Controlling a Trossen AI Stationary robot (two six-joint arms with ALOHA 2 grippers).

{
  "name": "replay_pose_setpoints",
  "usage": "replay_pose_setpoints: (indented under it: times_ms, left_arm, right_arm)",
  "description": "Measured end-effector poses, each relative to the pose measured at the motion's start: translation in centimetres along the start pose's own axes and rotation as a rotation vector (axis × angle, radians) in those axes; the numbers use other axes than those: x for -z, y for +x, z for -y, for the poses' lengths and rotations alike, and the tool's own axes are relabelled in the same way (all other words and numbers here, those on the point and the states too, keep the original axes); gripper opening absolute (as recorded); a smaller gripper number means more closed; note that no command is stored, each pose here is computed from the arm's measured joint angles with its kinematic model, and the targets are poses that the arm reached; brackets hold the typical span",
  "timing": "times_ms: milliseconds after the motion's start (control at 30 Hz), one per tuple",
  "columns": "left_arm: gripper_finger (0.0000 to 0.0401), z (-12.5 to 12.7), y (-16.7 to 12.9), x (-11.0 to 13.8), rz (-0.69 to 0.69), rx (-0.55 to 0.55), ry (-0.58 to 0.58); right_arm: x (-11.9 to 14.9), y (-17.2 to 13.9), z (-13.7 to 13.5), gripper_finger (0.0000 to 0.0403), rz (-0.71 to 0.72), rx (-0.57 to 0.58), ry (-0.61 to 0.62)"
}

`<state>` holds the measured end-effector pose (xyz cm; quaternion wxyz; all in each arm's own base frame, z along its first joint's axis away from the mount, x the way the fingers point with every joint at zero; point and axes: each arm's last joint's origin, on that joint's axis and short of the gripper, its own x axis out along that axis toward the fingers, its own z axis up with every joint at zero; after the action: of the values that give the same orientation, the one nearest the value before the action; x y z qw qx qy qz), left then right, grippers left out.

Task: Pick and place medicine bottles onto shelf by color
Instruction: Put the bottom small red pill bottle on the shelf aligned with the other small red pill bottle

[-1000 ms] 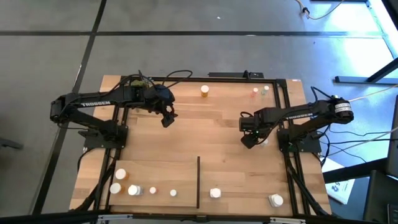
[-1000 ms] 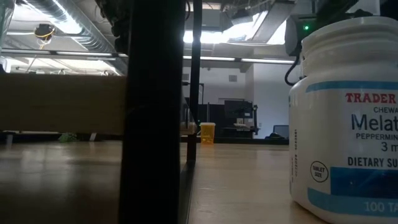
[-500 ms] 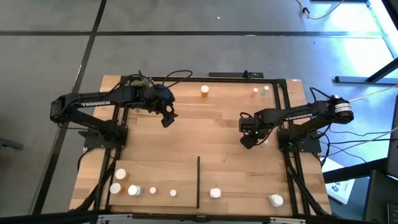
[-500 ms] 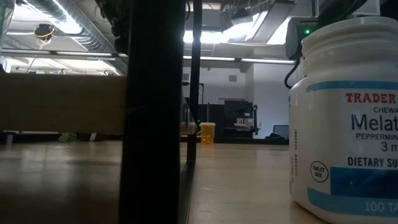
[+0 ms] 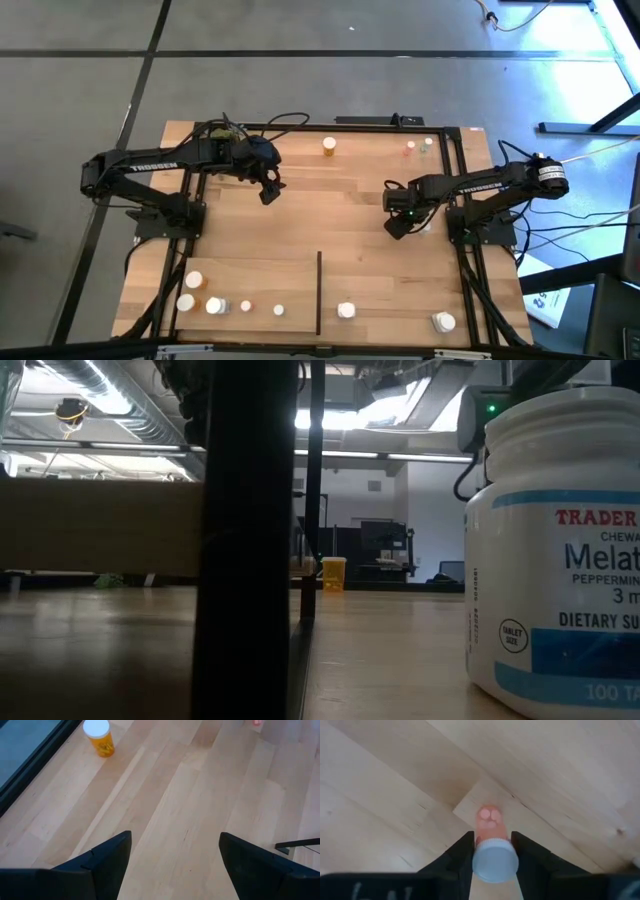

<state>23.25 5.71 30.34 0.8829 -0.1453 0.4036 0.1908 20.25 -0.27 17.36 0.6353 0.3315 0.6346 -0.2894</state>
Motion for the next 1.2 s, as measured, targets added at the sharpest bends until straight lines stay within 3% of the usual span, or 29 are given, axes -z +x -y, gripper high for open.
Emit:
replay_pose_setpoints:
  times_ms: [233, 433, 800, 1067, 1200]
  left_arm:
    - [0.0294, 0.0, 0.0, 0.0, 0.000, 0.000, 0.000]
    - [0.0294, 0.0, 0.0, 0.0, 0.000, 0.000, 0.000]
    - [0.0294, 0.1, 0.0, 0.1, -0.004, 0.005, 0.003]
    - [0.0294, 0.0, -1.5, 0.4, 0.006, 0.050, -0.002]
    - [0.0294, -0.1, -2.4, 0.7, 0.017, 0.053, -0.004]
  right_arm:
    - [-0.8, -1.3, -0.8, 0.0116, 0.031, -0.060, 0.003]
    - [-2.8, -5.0, -2.3, 0.0117, 0.120, -0.171, -0.031]
    - [-9.5, -10.5, -6.3, 0.0118, 0.273, -0.224, -0.299]
    - [-15.4, -9.2, -9.2, 0.0118, 0.223, -0.151, -0.424]
    - [-17.4, -7.5, -11.0, 0.0118, 0.170, -0.182, -0.507]
